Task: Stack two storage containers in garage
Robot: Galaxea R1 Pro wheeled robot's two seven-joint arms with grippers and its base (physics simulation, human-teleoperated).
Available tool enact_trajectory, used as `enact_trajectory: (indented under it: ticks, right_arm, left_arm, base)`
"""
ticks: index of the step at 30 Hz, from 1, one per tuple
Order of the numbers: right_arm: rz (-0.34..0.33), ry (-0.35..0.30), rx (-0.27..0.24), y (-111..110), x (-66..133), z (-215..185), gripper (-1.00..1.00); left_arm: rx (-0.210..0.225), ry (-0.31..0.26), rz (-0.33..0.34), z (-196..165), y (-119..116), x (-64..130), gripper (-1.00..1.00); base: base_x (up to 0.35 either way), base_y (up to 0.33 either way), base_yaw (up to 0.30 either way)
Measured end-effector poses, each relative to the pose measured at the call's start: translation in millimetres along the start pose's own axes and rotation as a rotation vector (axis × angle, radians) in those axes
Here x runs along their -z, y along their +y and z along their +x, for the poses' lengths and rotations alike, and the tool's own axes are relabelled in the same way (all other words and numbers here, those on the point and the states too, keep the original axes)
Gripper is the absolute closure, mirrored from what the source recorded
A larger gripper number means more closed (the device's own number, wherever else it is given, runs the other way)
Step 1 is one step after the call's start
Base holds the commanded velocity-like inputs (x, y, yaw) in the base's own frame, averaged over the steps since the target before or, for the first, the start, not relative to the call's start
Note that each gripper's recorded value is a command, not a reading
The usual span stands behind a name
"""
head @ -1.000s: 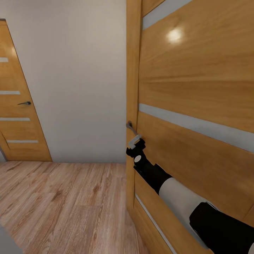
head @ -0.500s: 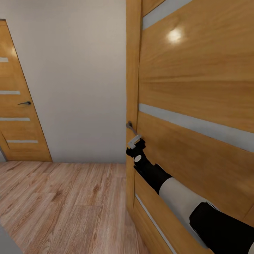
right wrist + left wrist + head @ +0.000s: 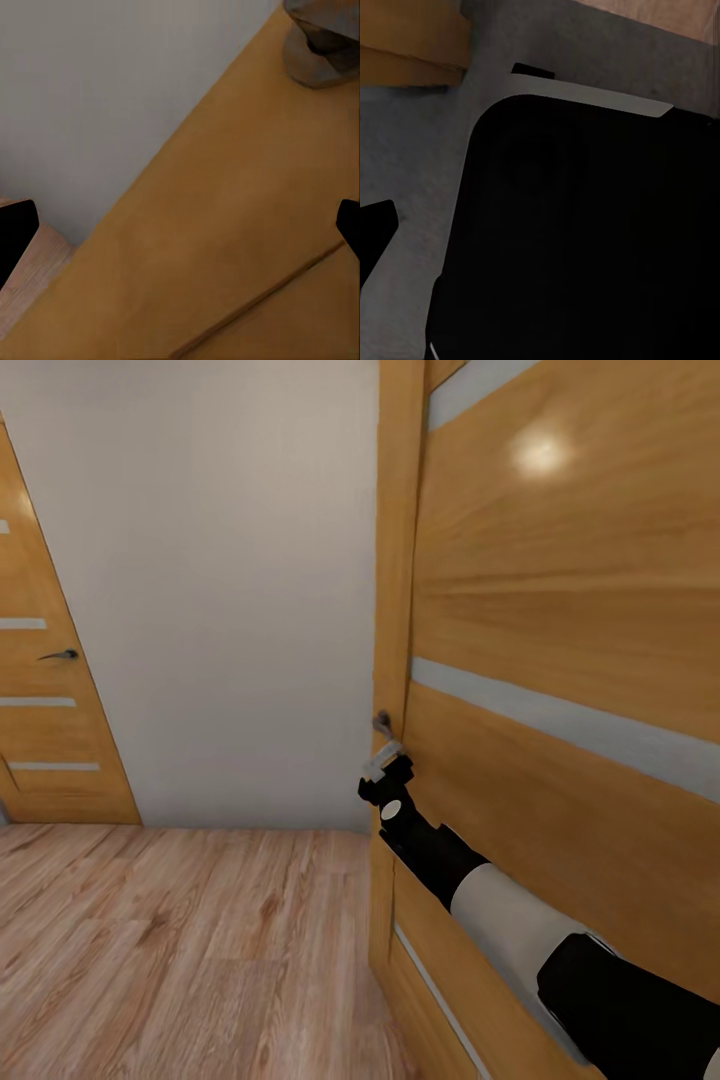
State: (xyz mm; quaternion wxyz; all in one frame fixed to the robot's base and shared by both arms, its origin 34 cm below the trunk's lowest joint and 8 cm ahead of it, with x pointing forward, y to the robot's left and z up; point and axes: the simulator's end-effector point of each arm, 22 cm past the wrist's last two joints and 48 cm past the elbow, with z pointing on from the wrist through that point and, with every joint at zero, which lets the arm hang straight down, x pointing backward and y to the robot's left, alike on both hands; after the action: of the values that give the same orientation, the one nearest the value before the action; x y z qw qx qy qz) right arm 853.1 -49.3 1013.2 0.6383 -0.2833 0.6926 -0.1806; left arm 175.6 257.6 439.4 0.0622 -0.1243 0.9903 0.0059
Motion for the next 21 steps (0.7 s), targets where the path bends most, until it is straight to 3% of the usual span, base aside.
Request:
enact_trajectory:
  ticks: [8,14,21]
  right_arm:
    - [-0.005,-0.002,-0.008,1,-0.6,0,-1.0]
    - [-0.01,0.036,0.001,5,-3.3,20,-1.0]
    - [-0.003,0.051,-0.041,0,-6.3,32,-1.0]
  left_arm:
    - [0.0,-0.001,0.0,-1,0,-0.1,-1.0]
    - [-0.002,-0.002,0.0,-1,0,-0.2,-1.0]
    - [-0.002,-0.002,0.0,-1,0,-0.2,-1.0]
  base:
    - [0.196,0.0,0.0]
    - [0.035,0.0,0.0]
    - [0.003,0.0,0.0]
